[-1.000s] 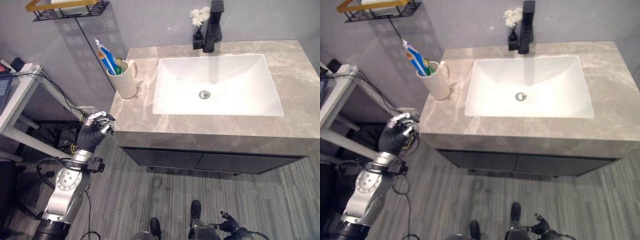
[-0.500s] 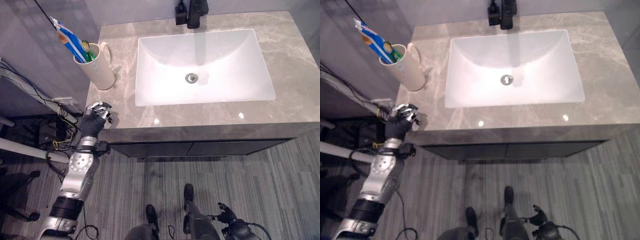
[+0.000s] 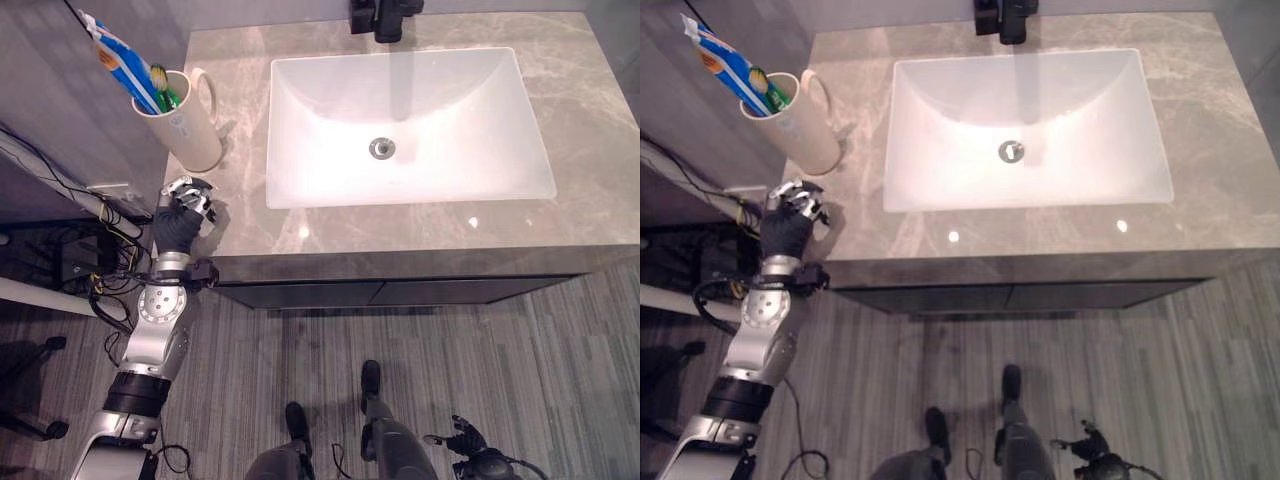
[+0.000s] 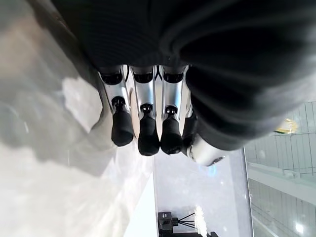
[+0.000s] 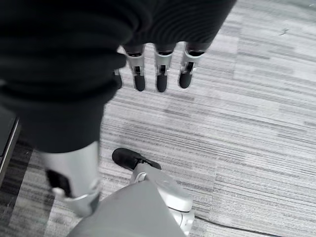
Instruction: Put brush and paste in cup on sink, flatten towel.
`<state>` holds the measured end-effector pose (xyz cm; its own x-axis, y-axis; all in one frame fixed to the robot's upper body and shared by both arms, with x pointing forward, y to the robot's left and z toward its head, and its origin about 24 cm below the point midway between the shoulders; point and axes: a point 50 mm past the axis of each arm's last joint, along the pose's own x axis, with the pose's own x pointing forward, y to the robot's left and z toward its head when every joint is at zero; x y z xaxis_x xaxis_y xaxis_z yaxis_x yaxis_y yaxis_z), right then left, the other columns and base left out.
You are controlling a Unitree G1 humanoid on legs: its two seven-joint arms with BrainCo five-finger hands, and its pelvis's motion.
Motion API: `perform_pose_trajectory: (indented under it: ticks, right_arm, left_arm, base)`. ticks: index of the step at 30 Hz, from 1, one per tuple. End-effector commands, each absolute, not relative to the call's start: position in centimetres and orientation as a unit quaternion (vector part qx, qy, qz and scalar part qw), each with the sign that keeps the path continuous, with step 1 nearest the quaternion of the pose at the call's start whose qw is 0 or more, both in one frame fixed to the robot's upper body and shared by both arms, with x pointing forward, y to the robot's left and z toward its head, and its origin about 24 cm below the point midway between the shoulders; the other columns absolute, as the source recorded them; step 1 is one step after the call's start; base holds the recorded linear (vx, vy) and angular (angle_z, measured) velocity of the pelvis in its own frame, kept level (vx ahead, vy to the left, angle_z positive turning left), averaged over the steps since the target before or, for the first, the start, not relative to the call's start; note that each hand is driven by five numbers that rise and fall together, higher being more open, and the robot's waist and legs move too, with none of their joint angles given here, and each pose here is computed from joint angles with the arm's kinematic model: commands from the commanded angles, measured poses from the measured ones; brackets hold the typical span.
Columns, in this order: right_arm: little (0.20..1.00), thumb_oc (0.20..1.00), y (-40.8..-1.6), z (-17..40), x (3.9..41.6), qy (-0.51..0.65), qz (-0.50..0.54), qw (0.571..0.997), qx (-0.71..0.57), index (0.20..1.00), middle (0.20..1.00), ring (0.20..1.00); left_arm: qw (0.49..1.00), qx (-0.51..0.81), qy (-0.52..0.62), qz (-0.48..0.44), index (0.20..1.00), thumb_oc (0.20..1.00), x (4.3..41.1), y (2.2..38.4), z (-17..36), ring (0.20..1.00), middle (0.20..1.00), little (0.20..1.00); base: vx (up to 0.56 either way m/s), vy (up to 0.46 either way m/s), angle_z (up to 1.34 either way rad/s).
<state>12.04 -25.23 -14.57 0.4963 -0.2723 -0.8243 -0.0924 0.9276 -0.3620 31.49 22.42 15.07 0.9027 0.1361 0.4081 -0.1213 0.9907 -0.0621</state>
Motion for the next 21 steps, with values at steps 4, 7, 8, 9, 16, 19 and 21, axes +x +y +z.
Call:
perform_pose_trajectory:
  ticks: [4,7,8,9,16,19,21]
  right_arm:
    - [1.000,1.000,-24.0,-14.5,12.9,0.485,-0.017,0.849,-0.209,1.000,1.000,1.000]
    - [1.000,1.000,-23.7,-14.4,13.4,0.478,-0.001,0.849,-0.226,1.000,1.000,1.000]
    - [1.000,1.000,-23.7,-14.3,13.6,0.474,0.000,0.850,-0.230,1.000,1.000,1.000]
    - [1.000,1.000,-23.8,-14.2,13.9,0.469,-0.001,0.852,-0.231,1.000,1.000,1.000]
    - [1.000,1.000,-24.2,-13.8,14.6,0.459,-0.020,0.859,-0.226,1.000,1.000,1.000]
    - [1.000,1.000,-24.3,-13.9,14.2,0.465,-0.023,0.856,-0.222,1.000,1.000,1.000]
    - [1.000,1.000,-24.5,-14.1,13.7,0.474,-0.026,0.852,-0.220,1.000,1.000,1.000]
  left_arm:
    - [0.964,-0.051,-0.237,0.107,0.200,0.200,32.3,24.6,17.0,0.200,0.200,0.200]
    - [0.964,-0.064,-0.235,0.104,0.200,0.200,32.7,24.7,17.5,0.200,0.200,0.200]
    - [0.964,-0.068,-0.236,0.106,0.200,0.200,32.8,24.8,17.6,0.200,0.200,0.200]
    - [0.963,-0.067,-0.238,0.107,0.200,0.200,33.0,24.9,17.9,0.200,0.200,0.200]
    - [0.959,-0.045,-0.249,0.132,0.200,0.200,33.5,26.0,19.4,0.200,0.200,0.200]
    - [0.959,-0.036,-0.249,0.130,0.200,0.200,33.0,26.2,19.1,0.200,0.200,0.200]
    - [0.961,-0.021,-0.245,0.127,0.200,0.200,32.4,26.6,18.7,0.200,0.200,0.200]
  base:
    - [0.00,0.006,-0.08]
    - [0.00,-0.006,-0.04]
    - [0.00,0.000,0.00]
    - [0.00,0.000,0.00]
    - [0.00,-0.007,-0.02]
    - [0.01,-0.013,-0.03]
    - [0.03,-0.019,-0.04]
